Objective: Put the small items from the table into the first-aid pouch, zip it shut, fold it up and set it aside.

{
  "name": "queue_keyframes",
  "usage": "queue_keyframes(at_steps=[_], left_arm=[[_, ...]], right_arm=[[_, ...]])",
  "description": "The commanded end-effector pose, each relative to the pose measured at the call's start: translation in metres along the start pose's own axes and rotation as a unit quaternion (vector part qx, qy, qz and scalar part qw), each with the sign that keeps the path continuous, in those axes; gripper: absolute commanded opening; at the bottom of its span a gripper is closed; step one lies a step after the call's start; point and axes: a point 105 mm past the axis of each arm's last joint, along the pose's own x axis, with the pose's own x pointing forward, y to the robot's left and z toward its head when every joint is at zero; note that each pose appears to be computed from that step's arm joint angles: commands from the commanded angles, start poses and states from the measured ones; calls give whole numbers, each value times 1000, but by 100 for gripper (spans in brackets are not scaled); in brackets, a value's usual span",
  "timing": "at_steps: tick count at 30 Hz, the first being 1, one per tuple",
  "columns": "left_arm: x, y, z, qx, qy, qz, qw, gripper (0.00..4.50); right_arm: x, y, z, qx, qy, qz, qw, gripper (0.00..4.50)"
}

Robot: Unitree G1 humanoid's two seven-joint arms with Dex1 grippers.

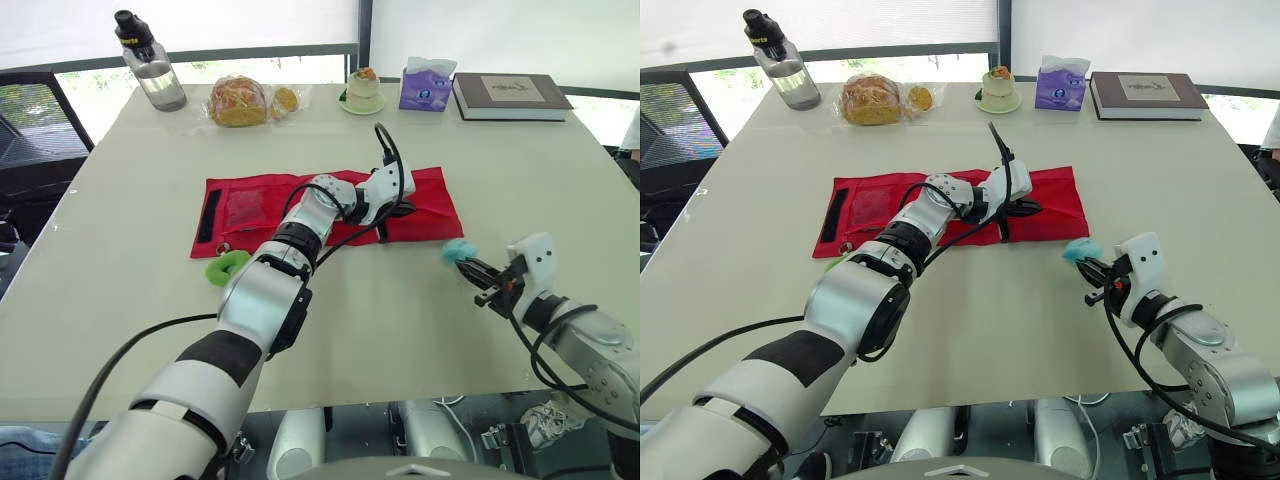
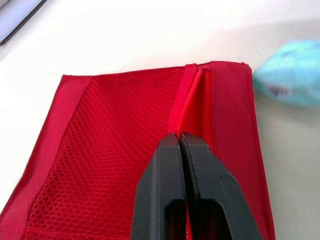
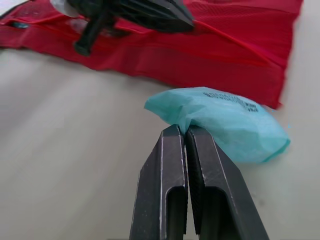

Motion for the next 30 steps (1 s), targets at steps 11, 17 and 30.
queue_keyframes(at_steps=[11,17,30], left_arm=[[-1,3,24,35,-31,-9,999,0],[1,1,25,32,-33,-13,999,0],[0,-7,30,2,-54,-57,997,0]], right_arm=[[2,16,52,-56,-65,38,996,14],[-2,27,74,-52,-94,62,992,14],[26,-11,1,-83,-6,-6,996,14]])
